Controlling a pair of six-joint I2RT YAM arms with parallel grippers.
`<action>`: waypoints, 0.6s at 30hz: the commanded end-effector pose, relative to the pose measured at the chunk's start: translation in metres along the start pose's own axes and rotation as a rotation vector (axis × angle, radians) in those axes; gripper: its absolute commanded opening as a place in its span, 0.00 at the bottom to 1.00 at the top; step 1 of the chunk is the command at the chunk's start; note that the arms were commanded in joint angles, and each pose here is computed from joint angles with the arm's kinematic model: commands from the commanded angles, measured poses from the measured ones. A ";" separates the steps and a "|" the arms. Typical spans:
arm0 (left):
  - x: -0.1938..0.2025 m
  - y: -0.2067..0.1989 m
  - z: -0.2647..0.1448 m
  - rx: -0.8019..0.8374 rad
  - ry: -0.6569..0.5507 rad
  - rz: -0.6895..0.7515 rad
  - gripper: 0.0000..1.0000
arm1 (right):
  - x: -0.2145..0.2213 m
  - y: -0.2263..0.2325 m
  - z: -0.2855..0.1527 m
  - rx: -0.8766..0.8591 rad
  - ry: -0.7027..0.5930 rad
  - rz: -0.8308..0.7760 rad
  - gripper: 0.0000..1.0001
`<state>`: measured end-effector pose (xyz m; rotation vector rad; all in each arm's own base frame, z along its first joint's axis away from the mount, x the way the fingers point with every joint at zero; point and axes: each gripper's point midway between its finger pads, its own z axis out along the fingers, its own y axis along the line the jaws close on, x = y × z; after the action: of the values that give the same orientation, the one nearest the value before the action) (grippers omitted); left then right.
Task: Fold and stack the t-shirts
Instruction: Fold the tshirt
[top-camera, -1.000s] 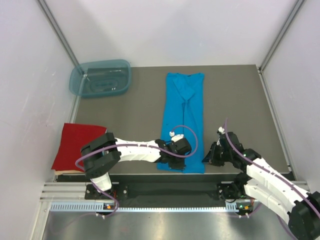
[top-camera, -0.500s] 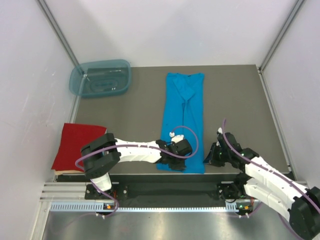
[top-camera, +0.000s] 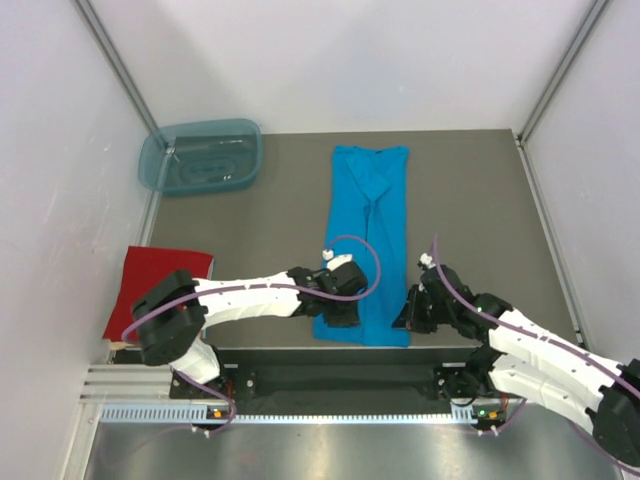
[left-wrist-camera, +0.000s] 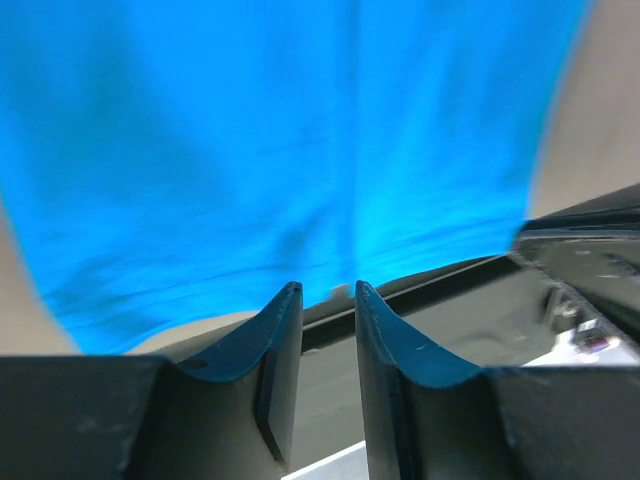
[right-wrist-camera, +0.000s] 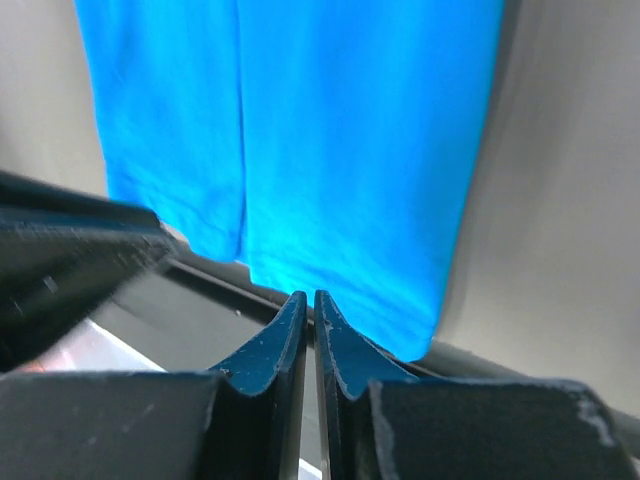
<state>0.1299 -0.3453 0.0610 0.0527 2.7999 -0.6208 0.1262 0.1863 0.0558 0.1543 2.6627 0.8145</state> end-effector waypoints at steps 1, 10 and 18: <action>0.006 0.010 -0.006 0.066 0.010 -0.026 0.33 | 0.006 0.005 0.007 -0.015 -0.009 0.034 0.08; 0.046 0.044 0.008 0.048 0.150 -0.055 0.33 | 0.014 -0.008 0.012 0.084 -0.007 0.015 0.08; 0.012 0.031 -0.021 0.089 0.076 -0.043 0.33 | -0.001 0.046 0.002 -0.037 -0.032 -0.020 0.06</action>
<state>0.0951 -0.3026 0.0306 0.0444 2.9366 -0.6802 0.1111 0.1904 0.0384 0.1767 2.7297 0.7008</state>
